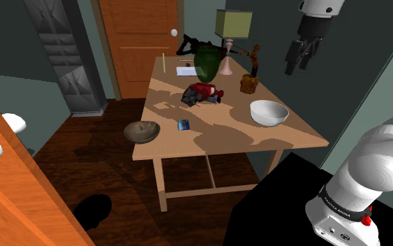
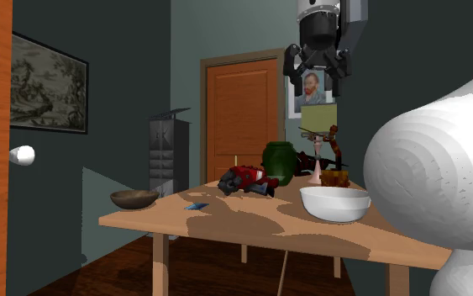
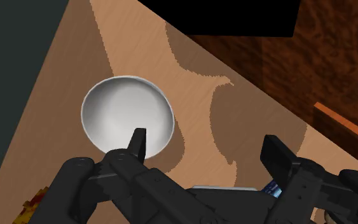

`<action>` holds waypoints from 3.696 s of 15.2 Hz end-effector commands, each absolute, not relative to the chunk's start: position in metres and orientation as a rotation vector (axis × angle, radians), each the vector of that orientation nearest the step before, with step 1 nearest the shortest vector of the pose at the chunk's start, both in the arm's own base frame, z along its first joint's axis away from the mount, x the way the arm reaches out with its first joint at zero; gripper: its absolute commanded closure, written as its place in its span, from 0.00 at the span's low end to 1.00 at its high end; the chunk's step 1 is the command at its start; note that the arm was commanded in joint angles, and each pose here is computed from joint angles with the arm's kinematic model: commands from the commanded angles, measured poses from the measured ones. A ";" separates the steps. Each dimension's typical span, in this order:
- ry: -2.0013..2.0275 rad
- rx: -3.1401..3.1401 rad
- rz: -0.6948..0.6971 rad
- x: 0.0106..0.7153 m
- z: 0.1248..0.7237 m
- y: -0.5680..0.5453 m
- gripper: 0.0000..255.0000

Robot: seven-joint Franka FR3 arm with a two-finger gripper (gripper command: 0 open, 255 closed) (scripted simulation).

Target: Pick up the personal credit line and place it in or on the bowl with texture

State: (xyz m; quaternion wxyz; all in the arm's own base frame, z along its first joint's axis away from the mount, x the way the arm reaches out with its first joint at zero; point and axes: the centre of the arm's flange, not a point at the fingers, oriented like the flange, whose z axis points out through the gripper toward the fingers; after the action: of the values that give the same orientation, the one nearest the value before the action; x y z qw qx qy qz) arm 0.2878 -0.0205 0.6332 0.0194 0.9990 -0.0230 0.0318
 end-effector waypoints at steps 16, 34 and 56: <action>-0.373 3.001 0.406 0.363 0.507 0.108 0.00; -0.713 2.807 0.751 0.516 0.376 0.227 0.00; -0.787 2.753 0.825 0.577 0.317 0.236 1.00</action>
State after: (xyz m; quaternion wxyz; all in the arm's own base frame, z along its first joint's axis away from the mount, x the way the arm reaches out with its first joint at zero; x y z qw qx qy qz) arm 0.5771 0.2365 0.3174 0.0808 0.9208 -0.2631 0.2763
